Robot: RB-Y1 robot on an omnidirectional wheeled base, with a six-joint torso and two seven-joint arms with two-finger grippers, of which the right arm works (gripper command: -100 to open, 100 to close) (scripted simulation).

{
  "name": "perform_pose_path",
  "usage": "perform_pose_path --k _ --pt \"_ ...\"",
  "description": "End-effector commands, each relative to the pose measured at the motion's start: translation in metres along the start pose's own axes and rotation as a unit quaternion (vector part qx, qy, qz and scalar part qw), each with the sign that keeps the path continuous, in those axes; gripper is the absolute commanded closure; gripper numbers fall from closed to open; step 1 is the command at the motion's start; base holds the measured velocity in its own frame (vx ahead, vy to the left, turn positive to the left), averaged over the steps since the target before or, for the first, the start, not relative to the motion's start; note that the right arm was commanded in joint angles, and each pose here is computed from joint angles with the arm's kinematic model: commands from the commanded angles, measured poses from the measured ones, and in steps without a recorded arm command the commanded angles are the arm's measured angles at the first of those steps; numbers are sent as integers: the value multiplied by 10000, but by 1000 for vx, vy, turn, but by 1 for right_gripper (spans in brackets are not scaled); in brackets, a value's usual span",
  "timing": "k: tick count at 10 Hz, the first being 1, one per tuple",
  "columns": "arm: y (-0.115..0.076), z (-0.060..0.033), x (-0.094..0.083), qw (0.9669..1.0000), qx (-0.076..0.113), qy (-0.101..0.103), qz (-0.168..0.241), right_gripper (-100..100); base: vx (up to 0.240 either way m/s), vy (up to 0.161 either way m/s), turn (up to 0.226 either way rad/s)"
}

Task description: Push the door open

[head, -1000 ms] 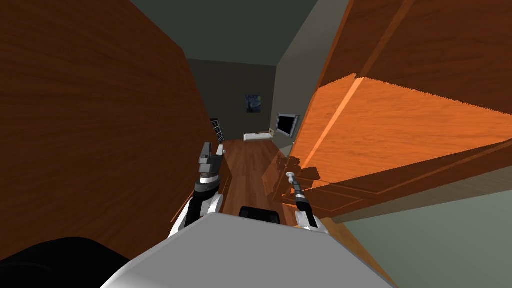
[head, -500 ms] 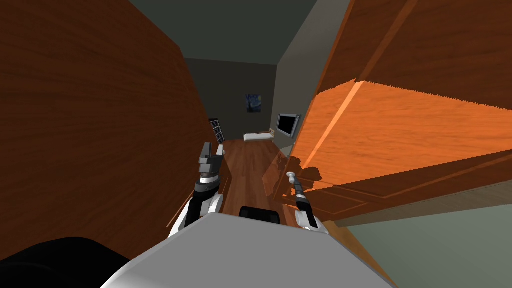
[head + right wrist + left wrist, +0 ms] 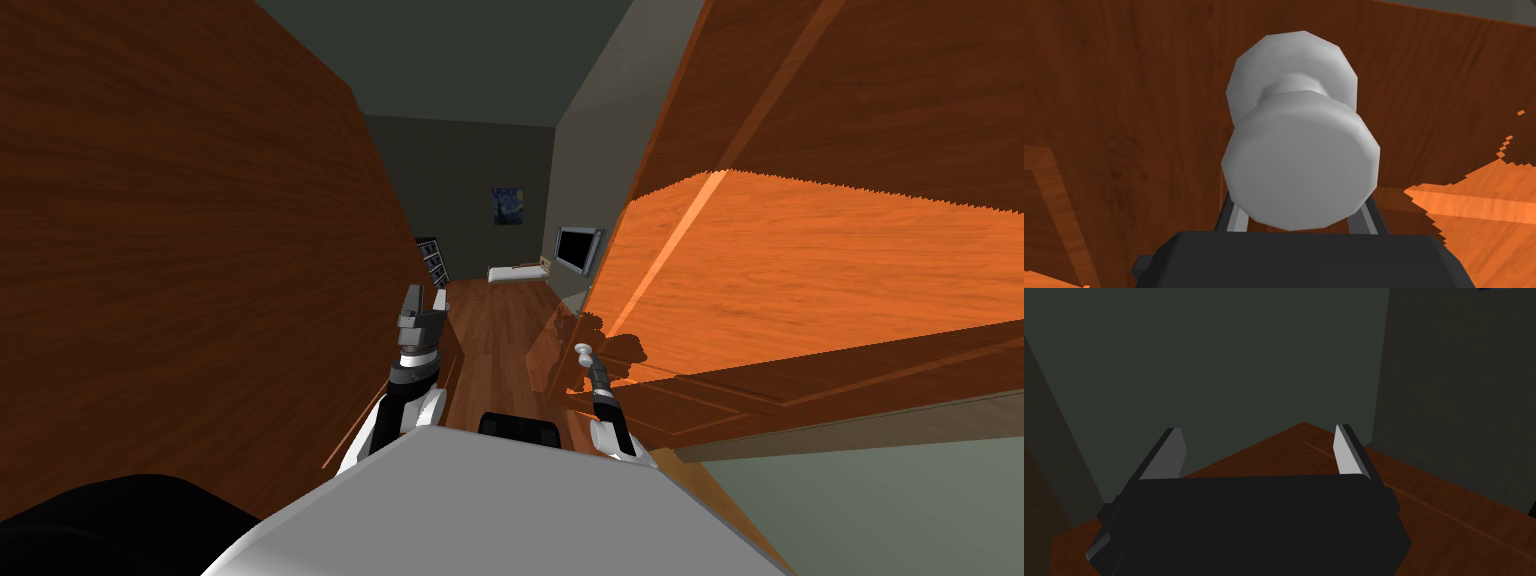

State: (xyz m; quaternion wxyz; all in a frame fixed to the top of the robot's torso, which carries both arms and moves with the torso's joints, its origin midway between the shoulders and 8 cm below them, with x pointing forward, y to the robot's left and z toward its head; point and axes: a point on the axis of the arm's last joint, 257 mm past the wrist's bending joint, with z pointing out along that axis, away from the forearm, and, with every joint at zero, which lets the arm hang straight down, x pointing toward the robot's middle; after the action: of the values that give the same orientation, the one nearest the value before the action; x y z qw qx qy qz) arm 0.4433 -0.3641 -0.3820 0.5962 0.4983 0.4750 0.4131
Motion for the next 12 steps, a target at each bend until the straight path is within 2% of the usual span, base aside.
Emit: perform_pose_path --k 1,3,4,5,6,8,9,10,11,12 --pt "68 41 -14 9998 -91 -32 196 100 43 1 8" --pt "61 45 -72 9976 -83 -163 661 100 57 -4 21" --pt "61 45 -72 9970 -85 -162 752 100 53 0 6" --pt "57 47 -101 9948 -84 -227 991 100 48 2 27" --pt "57 47 -101 9944 -85 -227 1029 100 37 -1 10" --pt "46 49 -159 9877 -92 -358 1517 100 49 -2 20" --pt "46 49 -159 9867 -94 -357 1581 100 52 -4 10" --pt "40 49 -187 9824 -101 -423 1814 100 59 -3 14" --pt "40 49 -187 9817 -103 -422 1855 100 47 3 15" --pt "34 49 -215 9762 -113 -487 2112 100 49 12 10"
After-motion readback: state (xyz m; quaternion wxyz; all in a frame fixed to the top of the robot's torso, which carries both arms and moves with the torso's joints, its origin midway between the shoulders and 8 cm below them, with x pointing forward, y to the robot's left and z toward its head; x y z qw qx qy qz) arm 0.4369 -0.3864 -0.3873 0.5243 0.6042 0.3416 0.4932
